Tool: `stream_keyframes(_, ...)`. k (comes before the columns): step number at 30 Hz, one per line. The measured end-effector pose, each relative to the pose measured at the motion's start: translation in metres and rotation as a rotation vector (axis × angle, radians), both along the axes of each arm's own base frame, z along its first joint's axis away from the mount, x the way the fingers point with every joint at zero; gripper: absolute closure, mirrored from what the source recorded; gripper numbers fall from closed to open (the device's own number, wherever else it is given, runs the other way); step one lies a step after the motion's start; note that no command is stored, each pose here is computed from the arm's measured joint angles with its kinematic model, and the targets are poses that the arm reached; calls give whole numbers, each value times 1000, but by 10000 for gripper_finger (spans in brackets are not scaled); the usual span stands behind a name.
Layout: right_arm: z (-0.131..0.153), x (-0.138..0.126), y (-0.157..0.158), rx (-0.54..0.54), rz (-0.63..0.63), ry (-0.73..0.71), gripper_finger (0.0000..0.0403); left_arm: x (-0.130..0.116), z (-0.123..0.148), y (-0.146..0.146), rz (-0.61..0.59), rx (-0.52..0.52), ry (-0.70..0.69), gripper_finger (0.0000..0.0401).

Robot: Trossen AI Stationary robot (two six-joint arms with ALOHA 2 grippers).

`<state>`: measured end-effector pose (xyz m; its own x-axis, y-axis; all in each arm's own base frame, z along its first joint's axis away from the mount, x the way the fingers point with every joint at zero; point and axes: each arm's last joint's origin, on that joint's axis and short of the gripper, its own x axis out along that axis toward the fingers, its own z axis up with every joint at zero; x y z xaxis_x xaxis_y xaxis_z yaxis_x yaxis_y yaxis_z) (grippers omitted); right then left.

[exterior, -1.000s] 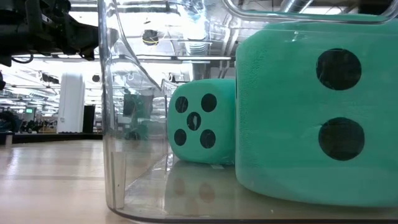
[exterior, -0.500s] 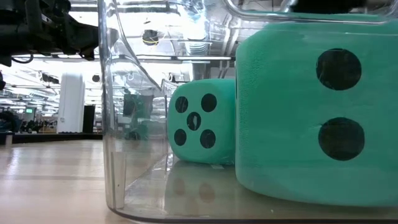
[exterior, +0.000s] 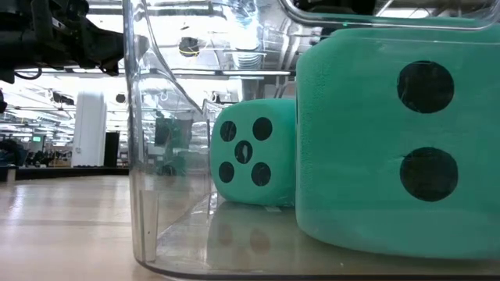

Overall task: Pick & Place Toys
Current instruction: Put the orange deck of cards into the top transparent bin

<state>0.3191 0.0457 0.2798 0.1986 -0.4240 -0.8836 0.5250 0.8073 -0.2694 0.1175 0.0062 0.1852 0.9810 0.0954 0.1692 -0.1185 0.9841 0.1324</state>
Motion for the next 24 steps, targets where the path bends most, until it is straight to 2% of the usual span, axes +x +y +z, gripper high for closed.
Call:
stream_keyframes(6, 1, 10, -4, 22, 174, -1, 97, 0, 0, 0, 4, -1, 0, 384)
stream_keyframes(14, 1, 19, -2, -1, 361, -14, 96, 0, 0, 0, 3, 0, 0, 384)
stream_keyframes(20, 1, 25, -4, -30, 446, -21, 96, 0, 0, 0, 3, -1, 0, 384)
stream_keyframes(24, -10, 29, -11, 11, 488, -46, 97, 0, 0, 0, 3, -1, 0, 384)
